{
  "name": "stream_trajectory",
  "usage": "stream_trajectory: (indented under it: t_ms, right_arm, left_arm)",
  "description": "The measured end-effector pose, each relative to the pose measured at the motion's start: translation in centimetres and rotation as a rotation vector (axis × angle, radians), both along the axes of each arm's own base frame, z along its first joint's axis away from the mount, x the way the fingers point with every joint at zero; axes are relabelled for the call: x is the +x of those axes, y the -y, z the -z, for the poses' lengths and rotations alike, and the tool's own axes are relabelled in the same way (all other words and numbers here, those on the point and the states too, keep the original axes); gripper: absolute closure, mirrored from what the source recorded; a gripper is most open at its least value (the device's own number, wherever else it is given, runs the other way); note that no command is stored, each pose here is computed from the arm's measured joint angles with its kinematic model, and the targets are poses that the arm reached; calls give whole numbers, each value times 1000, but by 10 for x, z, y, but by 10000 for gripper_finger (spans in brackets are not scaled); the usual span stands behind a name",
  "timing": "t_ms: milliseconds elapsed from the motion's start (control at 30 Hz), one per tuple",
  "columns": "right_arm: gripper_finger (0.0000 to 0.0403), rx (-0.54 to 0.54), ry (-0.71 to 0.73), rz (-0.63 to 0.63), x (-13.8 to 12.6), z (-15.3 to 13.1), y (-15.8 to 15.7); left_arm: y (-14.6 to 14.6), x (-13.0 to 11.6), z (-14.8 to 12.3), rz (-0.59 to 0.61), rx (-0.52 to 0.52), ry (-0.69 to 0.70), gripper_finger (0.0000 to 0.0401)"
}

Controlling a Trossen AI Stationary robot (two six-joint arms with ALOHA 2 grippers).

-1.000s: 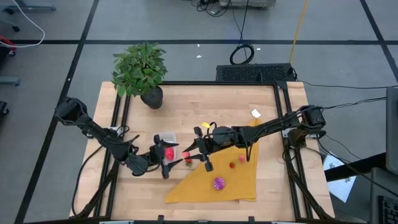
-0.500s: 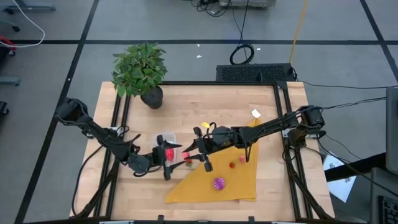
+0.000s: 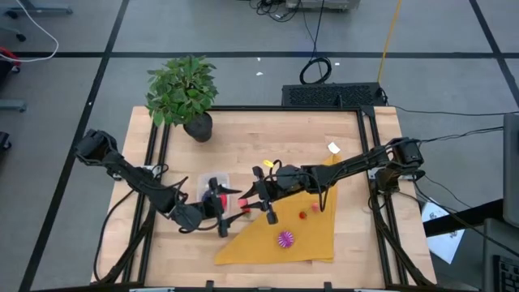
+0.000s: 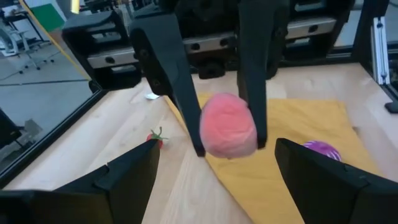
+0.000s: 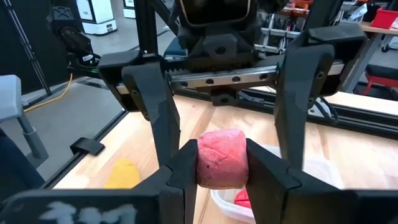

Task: Pick and placing Produce into tupperware
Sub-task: Put the top pink peach into the transparent bin

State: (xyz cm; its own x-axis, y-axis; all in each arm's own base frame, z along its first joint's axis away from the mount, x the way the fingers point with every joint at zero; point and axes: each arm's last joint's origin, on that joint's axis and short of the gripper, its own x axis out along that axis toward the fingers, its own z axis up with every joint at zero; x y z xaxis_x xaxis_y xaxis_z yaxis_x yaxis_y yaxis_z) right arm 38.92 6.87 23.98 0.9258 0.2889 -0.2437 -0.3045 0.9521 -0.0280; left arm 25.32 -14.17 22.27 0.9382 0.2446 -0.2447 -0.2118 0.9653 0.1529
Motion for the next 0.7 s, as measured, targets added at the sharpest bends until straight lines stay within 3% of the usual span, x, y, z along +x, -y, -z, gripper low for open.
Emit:
stream_trajectory:
  t_ms: [700]
  right_arm:
    - [307,34,-29,9,6,13,-1]
  left_arm:
    - [-1,-1,1,-1,35,-20,75]
